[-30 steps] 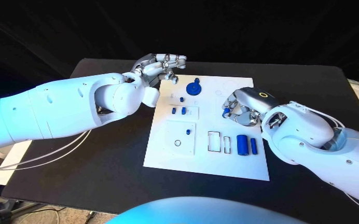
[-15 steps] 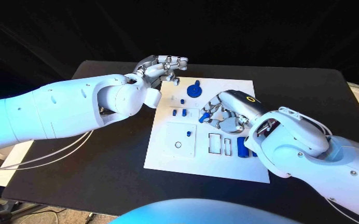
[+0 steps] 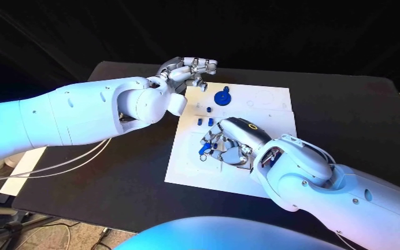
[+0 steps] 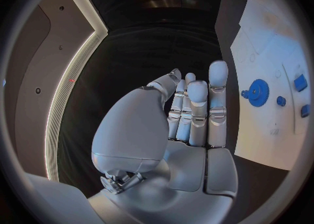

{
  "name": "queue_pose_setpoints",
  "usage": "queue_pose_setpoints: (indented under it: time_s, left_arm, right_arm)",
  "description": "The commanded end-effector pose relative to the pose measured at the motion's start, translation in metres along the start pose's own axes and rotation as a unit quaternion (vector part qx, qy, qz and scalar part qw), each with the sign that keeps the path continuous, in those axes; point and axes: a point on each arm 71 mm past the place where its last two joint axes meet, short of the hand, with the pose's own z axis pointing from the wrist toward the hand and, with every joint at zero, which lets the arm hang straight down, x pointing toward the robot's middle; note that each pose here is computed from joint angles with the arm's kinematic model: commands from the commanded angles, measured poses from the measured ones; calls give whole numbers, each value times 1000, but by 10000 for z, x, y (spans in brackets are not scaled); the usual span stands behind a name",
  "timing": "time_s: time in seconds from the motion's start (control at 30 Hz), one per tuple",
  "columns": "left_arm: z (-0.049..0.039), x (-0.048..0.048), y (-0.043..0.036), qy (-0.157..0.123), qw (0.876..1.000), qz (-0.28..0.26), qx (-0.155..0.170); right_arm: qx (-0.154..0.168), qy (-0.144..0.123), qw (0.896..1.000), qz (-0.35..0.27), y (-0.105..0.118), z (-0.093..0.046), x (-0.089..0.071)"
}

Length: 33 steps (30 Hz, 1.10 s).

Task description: Assemble the parts on the task board

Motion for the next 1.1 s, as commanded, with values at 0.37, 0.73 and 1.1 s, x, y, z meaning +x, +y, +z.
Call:
queue_pose_setpoints:
  time_s: [0.37, 0.73, 1.1]
  left_arm:
    - [20, 40, -1, 15, 1000, -3, 3]
    - [22, 44, 1, 17, 1000, -4, 1]
    - [21, 46, 5, 18, 1000, -4, -1]
  right_arm:
    - [-10, 47, 999, -22, -20, 97, 233]
    - [4, 28, 998, -61, -97, 113, 226]
    - [19, 38, 996, -82, -165, 122, 239]
